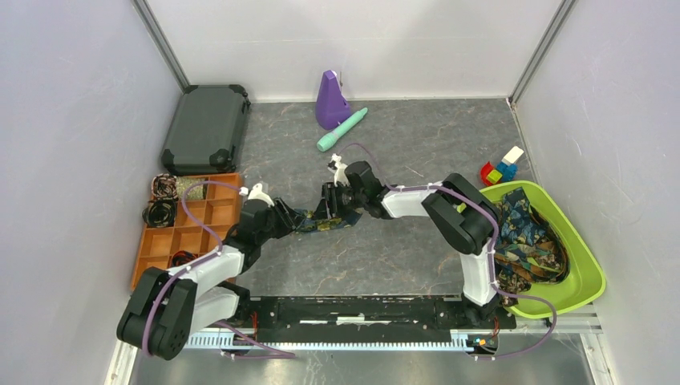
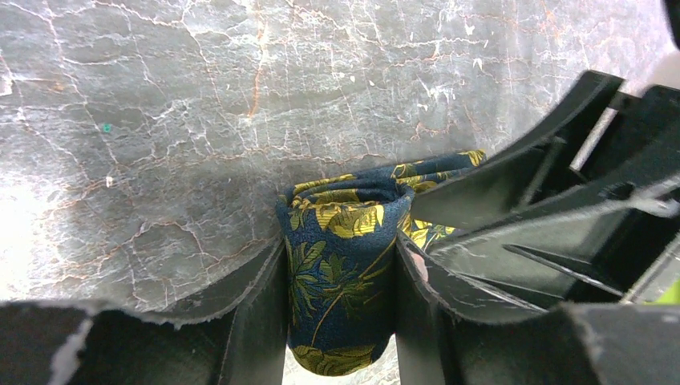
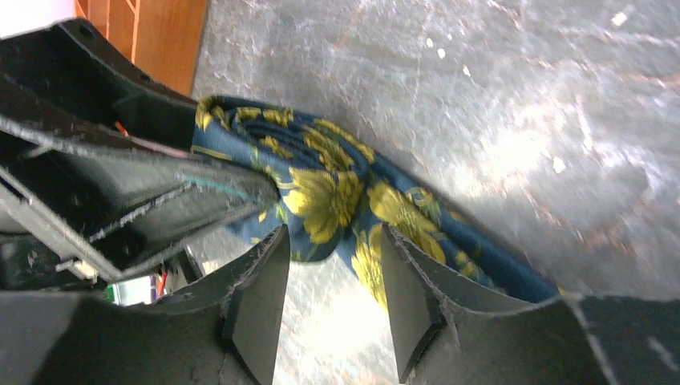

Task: Roll the ties
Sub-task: Roll the tie at the center of the board.

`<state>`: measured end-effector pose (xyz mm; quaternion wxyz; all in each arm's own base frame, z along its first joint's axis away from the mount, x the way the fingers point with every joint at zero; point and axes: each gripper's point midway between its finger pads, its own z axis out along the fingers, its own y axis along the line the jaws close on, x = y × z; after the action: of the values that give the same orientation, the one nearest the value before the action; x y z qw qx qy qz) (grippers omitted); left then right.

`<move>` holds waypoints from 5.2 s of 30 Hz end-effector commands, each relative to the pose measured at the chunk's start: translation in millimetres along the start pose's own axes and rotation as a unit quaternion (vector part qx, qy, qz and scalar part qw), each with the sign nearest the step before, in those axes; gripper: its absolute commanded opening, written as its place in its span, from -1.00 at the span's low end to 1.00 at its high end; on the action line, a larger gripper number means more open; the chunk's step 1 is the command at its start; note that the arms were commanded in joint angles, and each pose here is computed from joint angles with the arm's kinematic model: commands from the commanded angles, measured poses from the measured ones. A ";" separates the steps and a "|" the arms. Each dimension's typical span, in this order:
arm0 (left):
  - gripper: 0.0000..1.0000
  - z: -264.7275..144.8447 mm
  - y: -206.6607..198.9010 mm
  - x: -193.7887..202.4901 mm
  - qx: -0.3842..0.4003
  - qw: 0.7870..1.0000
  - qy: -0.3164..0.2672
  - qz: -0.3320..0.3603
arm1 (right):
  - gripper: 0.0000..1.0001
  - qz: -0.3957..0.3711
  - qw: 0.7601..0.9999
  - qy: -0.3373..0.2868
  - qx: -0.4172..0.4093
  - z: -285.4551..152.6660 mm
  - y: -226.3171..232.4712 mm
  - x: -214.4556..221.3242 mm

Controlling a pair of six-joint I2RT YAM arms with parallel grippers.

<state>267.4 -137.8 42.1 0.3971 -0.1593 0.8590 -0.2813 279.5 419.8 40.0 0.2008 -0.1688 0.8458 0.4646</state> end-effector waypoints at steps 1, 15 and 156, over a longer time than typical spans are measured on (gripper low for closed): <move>-0.22 -2.7 4.5 -5.2 -0.025 0.999 0.007 0.025 | 0.07 -0.039 0.998 -0.025 0.033 -37.6 3.5 -21.0; -0.26 -14.6 15.1 -0.4 -0.140 0.987 0.040 0.062 | -0.11 -0.060 0.991 -0.021 0.117 -60.0 -35.9 -2.2; 0.51 -96.8 -56.2 -38.4 -0.218 0.943 0.060 0.245 | -0.31 -0.068 0.991 -0.104 0.051 -102.0 78.0 -31.8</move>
<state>220.0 -126.8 150.4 0.3506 -0.0167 0.9353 0.0436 255.1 343.9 138.2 0.3252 -0.1511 0.8450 0.3967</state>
